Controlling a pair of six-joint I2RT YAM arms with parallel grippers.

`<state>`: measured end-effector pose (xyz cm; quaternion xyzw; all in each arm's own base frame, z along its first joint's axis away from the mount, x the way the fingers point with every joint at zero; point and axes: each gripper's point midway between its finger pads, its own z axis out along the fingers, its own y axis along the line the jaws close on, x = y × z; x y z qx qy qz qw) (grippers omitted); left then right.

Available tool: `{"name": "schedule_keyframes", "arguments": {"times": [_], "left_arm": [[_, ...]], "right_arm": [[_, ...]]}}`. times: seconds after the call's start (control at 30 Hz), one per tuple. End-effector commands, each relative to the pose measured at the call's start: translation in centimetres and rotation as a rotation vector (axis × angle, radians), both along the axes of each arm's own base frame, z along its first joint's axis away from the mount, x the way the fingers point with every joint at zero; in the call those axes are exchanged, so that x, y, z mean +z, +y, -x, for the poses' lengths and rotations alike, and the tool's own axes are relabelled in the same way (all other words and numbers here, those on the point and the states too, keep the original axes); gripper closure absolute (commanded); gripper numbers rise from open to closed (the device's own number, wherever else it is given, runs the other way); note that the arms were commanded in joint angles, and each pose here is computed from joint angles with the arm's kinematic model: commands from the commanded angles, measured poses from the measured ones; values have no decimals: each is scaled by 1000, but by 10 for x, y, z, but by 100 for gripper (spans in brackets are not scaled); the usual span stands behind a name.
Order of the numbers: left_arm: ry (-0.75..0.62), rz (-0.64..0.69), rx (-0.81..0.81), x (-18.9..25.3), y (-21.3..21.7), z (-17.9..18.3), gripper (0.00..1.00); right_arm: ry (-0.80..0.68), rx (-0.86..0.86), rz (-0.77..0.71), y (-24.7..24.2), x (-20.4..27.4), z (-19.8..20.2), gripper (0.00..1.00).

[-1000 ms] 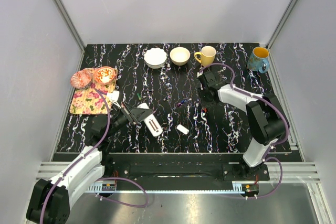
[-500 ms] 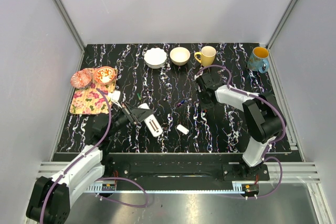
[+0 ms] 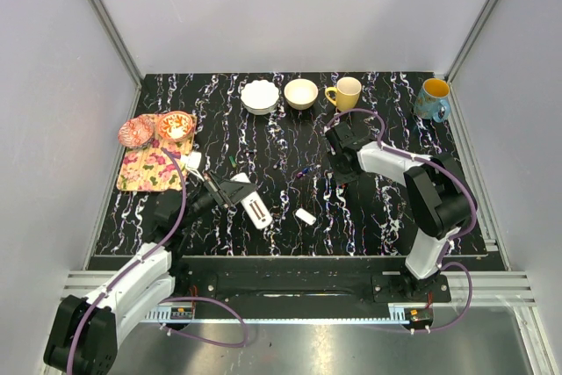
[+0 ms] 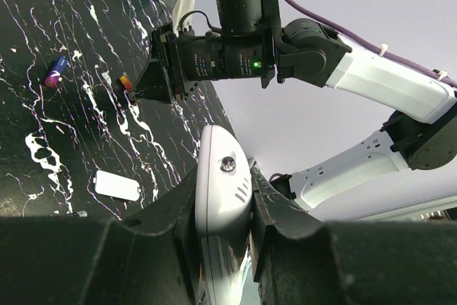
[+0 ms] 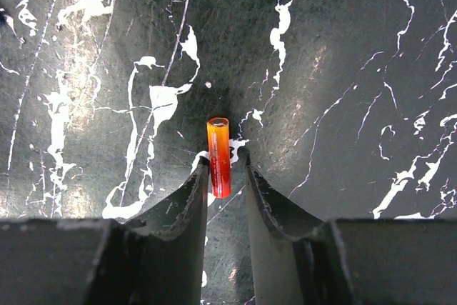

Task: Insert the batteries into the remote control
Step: Pick up the battery from the center of the board.

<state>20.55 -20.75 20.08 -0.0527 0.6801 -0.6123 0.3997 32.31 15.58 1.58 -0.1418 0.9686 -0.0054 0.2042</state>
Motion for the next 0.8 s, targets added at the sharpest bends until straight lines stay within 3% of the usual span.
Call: {"name": "schedule_keyframes", "arguments": {"times": [0.0,0.13,0.27,0.47,0.63,0.77], "left_arm": [[-85,25,-12,17,0,4,100],[-85,27,-13,17,0,5,100],[-85,29,-8,17,0,4,100],[-88,54,9,24,-1,-1,100],[-105,93,9,38,-7,-8,100],[-95,103,4,43,-13,-17,100]], "right_arm": [[1,-4,30,0,5,-1,68],[19,-2,29,1,3,1,76],[29,-22,29,1,3,3,100],[12,-95,-34,4,28,9,100],[3,-16,-329,48,109,46,100],[-56,89,-368,60,172,74,100]]}}
